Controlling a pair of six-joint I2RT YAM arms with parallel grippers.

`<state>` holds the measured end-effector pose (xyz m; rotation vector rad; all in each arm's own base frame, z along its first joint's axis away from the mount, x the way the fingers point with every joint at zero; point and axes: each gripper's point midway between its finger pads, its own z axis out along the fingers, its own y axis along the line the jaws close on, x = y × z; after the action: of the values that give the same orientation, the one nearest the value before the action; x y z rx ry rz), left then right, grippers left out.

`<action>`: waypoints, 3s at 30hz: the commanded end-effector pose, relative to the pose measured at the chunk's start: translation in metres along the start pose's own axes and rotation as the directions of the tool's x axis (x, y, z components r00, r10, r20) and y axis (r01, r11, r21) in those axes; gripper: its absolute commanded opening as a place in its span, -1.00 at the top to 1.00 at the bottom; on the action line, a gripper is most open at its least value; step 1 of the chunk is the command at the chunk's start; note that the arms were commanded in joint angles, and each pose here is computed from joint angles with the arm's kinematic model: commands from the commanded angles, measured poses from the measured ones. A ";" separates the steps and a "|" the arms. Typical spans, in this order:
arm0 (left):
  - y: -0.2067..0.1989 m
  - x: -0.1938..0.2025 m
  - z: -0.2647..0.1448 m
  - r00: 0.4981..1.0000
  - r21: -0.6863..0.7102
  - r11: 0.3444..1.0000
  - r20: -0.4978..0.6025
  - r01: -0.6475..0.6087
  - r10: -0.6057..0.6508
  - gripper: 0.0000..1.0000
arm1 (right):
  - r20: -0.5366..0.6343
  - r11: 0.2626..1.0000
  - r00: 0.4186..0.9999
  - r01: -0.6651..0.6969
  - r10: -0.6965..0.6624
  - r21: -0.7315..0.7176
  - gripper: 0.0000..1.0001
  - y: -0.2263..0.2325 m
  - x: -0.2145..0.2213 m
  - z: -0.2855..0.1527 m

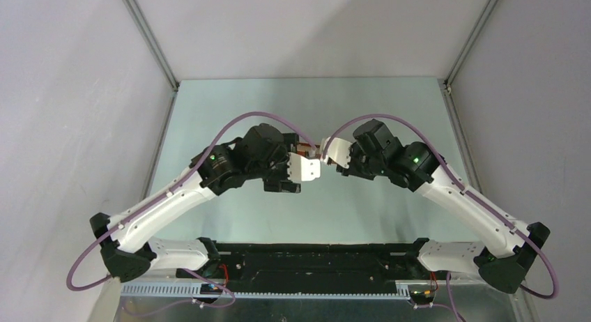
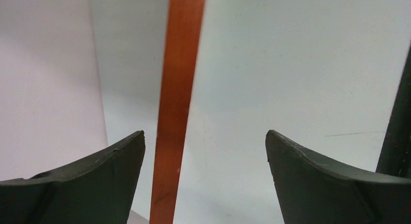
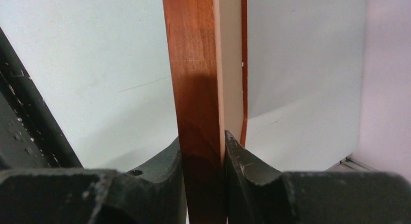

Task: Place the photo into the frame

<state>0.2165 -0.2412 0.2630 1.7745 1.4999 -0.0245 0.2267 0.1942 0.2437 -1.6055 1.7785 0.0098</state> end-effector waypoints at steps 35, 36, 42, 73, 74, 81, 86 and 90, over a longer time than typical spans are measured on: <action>0.067 0.088 -0.081 0.743 -0.340 0.662 0.256 0.668 -0.618 -0.99 | 0.182 0.659 0.634 -0.728 0.752 -0.190 1.00 -0.142 -0.039 -0.021; 0.067 0.087 -0.080 0.739 -0.336 0.659 0.262 0.673 -0.621 -0.99 | 0.181 0.636 0.610 -0.746 0.771 -0.197 1.00 -0.144 -0.037 -0.019; 0.068 0.088 -0.068 0.688 -0.308 0.616 0.285 0.725 -0.667 -0.99 | 0.208 0.527 0.488 -0.822 0.848 -0.218 1.00 -0.158 -0.012 -0.013; 0.054 0.123 -0.008 0.536 -0.287 0.468 0.248 0.836 -0.807 -0.99 | 0.240 0.191 0.123 -0.939 0.963 -0.287 1.00 -0.124 0.063 0.041; 0.055 0.126 -0.006 0.523 -0.291 0.452 0.250 0.843 -0.815 -0.99 | 0.243 0.187 0.118 -0.940 0.963 -0.285 1.00 -0.120 0.065 0.044; 0.068 0.146 0.021 0.325 -0.266 0.260 0.239 0.928 -0.915 -0.99 | 0.276 0.186 0.109 -0.944 0.955 -0.272 1.00 -0.109 0.072 0.051; 0.074 0.161 0.050 0.228 -0.238 0.182 0.182 0.954 -0.956 -0.99 | 0.292 0.181 0.103 -0.950 0.951 -0.255 1.00 -0.105 0.078 0.054; 0.078 0.165 0.082 0.119 -0.182 0.095 0.125 0.979 -0.985 -0.99 | 0.307 0.172 0.097 -0.958 0.947 -0.229 1.00 -0.102 0.085 0.057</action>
<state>0.3441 -0.1311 0.1633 0.3110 2.3482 -0.3676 0.3303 0.1345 0.1965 0.0770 2.2366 1.0415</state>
